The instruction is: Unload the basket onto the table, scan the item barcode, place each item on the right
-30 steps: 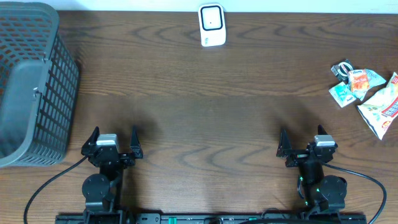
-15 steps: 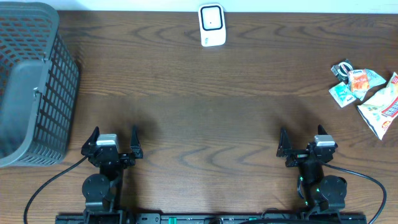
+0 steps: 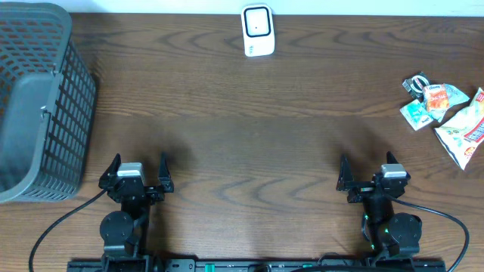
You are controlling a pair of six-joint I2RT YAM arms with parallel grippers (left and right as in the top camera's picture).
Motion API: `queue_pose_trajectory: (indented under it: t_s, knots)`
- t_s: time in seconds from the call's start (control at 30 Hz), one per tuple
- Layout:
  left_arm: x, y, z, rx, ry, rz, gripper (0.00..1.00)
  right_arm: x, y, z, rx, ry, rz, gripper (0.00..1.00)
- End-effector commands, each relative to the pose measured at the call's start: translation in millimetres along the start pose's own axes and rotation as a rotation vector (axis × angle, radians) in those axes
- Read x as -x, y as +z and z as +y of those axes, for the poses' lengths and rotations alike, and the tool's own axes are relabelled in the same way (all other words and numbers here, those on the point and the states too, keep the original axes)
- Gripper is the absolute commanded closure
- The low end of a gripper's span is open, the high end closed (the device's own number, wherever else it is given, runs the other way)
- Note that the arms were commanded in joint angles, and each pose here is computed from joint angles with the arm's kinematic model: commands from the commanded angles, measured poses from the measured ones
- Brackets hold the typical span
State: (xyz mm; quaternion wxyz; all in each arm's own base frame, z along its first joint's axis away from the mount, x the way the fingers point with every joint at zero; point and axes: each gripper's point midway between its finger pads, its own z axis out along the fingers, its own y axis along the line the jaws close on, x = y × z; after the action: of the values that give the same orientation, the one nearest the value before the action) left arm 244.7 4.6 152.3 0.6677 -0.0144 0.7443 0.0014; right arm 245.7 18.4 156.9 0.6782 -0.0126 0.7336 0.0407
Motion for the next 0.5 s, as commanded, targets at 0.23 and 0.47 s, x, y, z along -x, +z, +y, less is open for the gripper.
queue_pose_trajectory:
  t_s: [0.23, 0.47]
  knots:
    - [-16.4, 0.8, 4.9, 0.029, -0.007, 0.049, 0.02, -0.5, -0.2, -2.1, -0.009, -0.021, -0.001, 0.01]
    - [-16.4, 0.8, 4.9, 0.029, -0.007, 0.049, 0.04, -0.5, -0.2, -2.1, -0.009, -0.021, -0.001, 0.01]
